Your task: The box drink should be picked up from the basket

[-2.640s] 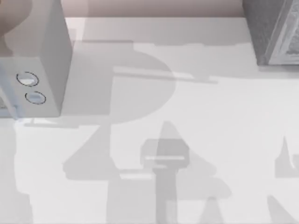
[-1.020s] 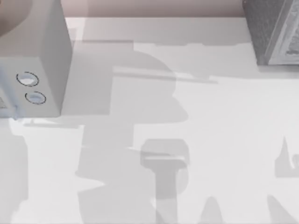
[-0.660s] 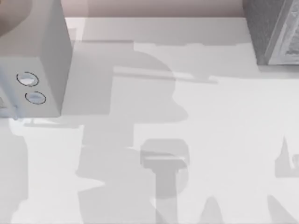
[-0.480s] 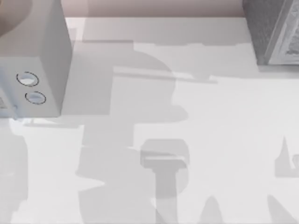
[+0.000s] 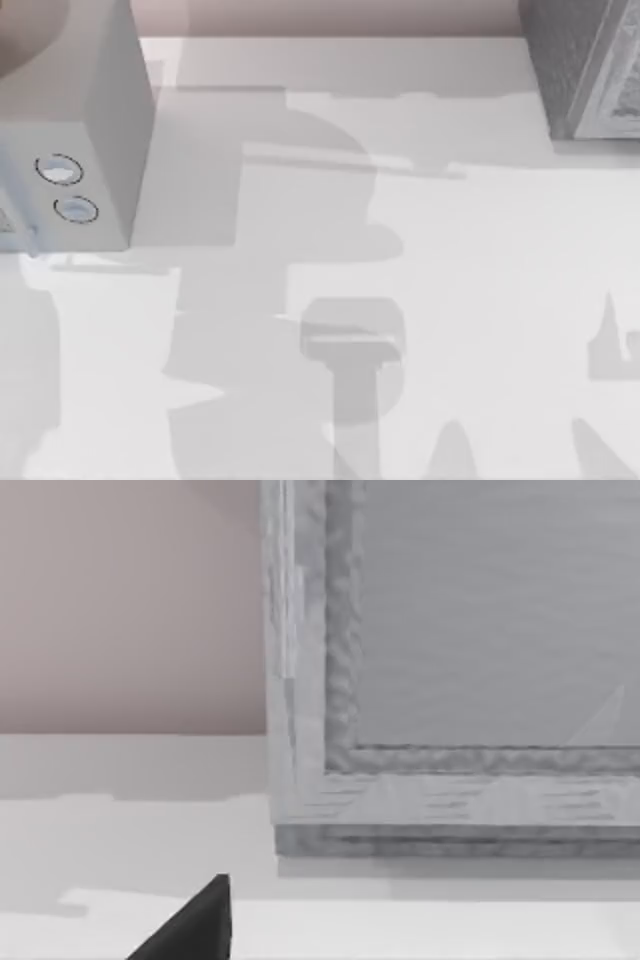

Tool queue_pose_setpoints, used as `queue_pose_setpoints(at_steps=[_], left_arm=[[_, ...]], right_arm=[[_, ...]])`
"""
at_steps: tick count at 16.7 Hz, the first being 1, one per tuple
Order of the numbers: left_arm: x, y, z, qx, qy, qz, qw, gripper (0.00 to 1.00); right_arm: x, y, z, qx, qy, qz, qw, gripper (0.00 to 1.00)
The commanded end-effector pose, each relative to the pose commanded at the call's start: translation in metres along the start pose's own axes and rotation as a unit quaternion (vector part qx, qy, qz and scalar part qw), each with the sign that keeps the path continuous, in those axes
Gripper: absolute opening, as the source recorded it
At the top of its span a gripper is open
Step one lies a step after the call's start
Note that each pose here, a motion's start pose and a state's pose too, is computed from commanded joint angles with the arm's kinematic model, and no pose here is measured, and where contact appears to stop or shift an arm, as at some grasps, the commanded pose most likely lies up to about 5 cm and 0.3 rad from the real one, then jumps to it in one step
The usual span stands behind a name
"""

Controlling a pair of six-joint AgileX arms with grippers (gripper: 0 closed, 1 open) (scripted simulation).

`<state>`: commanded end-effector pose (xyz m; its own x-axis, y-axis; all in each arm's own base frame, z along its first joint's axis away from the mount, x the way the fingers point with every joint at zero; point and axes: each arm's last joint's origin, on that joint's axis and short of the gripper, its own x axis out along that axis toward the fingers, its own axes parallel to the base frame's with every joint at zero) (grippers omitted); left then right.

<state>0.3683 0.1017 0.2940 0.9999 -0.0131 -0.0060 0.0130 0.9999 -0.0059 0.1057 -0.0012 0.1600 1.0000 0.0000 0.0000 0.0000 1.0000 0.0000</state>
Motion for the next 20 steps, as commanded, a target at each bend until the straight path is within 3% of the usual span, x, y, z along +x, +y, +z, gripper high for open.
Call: queue_pose_setpoints(at_steps=[6,9,16,20], left_arm=[[0.000,0.000,0.000,0.000,0.000,0.000,1.000,0.00],[-0.003,0.000,0.014,0.004,-0.017,0.005,1.000,0.00],[-0.006,-0.003,0.125,0.021,-0.126,0.038,0.991,0.00],[-0.011,0.000,0.161,0.017,-0.085,0.038,0.996,0.00]], right_arm=[[0.000,0.000,0.000,0.000,0.000,0.000,1.000,1.00],[0.000,0.000,0.000,0.000,0.000,0.000,1.000,1.00],[0.000,0.000,0.000,0.000,0.000,0.000,1.000,1.00],[0.000,0.000,0.000,0.000,0.000,0.000,1.000,1.00]])
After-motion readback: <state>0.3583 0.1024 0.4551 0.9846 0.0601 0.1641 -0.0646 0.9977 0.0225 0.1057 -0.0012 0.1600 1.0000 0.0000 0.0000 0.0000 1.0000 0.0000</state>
